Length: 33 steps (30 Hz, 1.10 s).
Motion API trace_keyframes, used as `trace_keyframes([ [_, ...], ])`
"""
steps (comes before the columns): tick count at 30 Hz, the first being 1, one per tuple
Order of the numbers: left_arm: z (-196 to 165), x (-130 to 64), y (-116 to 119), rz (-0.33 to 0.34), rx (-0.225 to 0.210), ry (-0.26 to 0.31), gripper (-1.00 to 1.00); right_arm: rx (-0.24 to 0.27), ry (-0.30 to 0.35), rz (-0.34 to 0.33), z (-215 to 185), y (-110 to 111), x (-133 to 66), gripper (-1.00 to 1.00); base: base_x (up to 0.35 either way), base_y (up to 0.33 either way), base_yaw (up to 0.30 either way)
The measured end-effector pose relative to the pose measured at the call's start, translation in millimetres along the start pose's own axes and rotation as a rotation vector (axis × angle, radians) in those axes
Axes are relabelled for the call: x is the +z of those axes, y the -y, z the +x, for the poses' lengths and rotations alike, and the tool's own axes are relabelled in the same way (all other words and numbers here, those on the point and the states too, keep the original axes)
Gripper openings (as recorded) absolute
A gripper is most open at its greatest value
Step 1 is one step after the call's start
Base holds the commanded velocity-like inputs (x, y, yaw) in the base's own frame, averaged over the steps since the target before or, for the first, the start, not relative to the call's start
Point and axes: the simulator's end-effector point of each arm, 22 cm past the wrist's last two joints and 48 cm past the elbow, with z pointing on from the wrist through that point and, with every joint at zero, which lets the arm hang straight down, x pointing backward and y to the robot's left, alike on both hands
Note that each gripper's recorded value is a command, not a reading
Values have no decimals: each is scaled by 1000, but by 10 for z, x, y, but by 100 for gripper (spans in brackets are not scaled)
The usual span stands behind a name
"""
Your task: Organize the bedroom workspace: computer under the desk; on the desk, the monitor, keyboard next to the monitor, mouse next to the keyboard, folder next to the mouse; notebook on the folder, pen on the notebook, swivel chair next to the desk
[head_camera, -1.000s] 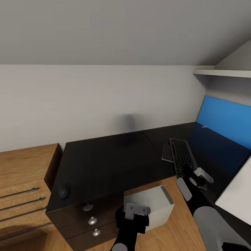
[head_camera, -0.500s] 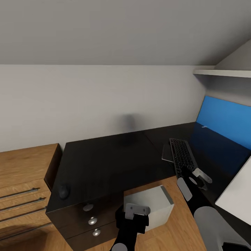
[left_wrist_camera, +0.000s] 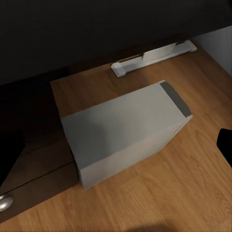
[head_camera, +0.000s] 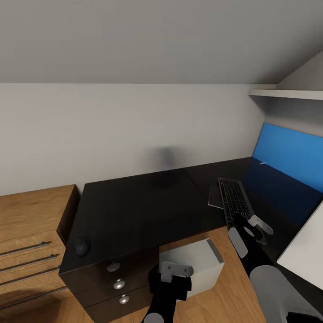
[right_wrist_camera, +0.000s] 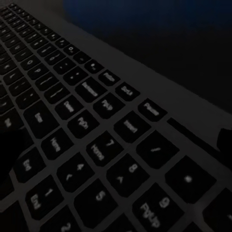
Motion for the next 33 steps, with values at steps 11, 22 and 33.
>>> trace_keyframes([
  [11, -2, -1, 3, 1, 0, 0, 100, 2, 3, -1, -4, 3, 0, 100, 0, 0, 0],
  [22, -1, 0, 2, 0, 0, 0, 100, 5, 6, 0, -14, 5, -1, 100, 0, 0, -26],
  [33, 1, 0, 4, 2, -1, -1, 100, 4, 6, -2, -10, 0, 0, 100, 0, 0, -99],
])
